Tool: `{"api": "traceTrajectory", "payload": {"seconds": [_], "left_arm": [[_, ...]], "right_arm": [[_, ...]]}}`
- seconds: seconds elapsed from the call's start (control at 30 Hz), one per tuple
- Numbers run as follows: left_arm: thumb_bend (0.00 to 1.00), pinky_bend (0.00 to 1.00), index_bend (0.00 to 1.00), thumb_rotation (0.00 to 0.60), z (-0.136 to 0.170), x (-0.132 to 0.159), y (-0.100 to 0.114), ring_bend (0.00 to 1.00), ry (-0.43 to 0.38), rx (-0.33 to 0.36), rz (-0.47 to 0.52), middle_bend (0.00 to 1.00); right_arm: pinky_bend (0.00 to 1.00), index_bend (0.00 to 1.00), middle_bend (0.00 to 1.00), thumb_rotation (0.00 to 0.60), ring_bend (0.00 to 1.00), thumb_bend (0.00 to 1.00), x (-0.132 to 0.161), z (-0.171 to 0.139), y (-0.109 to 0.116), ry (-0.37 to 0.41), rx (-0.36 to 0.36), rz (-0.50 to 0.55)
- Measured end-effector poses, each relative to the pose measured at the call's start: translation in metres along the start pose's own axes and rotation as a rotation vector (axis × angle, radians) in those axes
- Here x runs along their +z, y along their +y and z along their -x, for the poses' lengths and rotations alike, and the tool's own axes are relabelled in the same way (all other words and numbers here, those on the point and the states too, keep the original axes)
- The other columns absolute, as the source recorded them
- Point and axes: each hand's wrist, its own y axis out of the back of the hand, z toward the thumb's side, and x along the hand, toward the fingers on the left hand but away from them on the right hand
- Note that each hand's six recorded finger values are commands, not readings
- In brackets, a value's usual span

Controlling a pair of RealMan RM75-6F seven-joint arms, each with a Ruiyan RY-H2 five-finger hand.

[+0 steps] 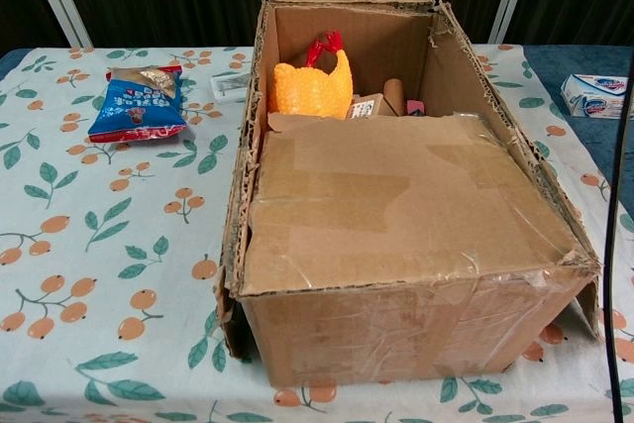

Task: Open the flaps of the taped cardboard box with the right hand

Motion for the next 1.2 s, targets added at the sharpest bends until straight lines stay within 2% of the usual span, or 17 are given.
{"api": "traceTrajectory", "payload": {"seconds": [0.07,0.13,0.23,0.33,0.37,0.5,0.6,0.7,1.2], "left_arm": [[0.0,0.27,0.16,0.6,0.0,0.002,0.0,0.16,-0.004,0.001,0.0,0.16],[0.0,0.27,0.16,0.6,-0.001,0.005,0.0,0.16,-0.011,0.003,0.003,0.16],[0.0,0.27,0.16,0.6,-0.002,0.009,0.001,0.16,-0.023,0.01,0.001,0.16],[0.0,0.27,0.16,0.6,-0.003,0.012,0.002,0.16,-0.034,0.015,-0.001,0.16],[0.0,0.27,0.16,0.6,-0.003,0.013,0.002,0.16,-0.036,0.015,-0.002,0.16],[0.0,0.27,0.16,0.6,-0.002,0.016,0.002,0.16,-0.043,0.011,-0.001,0.16],[0.0,0.27,0.16,0.6,-0.002,0.018,0.002,0.16,-0.046,0.012,0.002,0.16],[0.0,0.27,0.16,0.6,0.0,0.02,0.004,0.16,-0.049,0.016,0.002,0.16],[0.0,0.27,0.16,0.6,0.008,0.015,0.006,0.16,-0.039,0.019,0.003,0.16]], "right_arm": [[0.0,0.0,0.07,0.6,0.0,0.43,0.003,-0.015,0.008,0.042,0.007,0.005],[0.0,0.05,0.16,0.6,0.0,0.59,0.004,-0.038,0.013,0.084,0.032,0.007],[0.0,0.13,0.22,0.6,0.0,0.75,-0.004,-0.072,0.007,0.101,0.119,0.003],[0.0,0.16,0.24,0.6,0.0,0.79,-0.012,-0.105,-0.012,0.083,0.27,0.032],[0.0,0.17,0.24,0.6,0.0,0.81,-0.013,-0.109,-0.015,0.079,0.297,0.04],[0.0,0.17,0.25,0.6,0.0,0.87,-0.016,-0.136,-0.038,0.058,0.485,0.087],[0.0,0.17,0.25,0.6,0.0,0.89,-0.014,-0.152,-0.05,0.055,0.605,0.119],[0.0,0.17,0.25,0.6,0.0,0.9,-0.007,-0.164,-0.053,0.064,0.682,0.146],[0.0,0.13,0.25,0.6,0.0,0.92,0.006,-0.17,-0.07,0.063,0.759,0.147]]}}
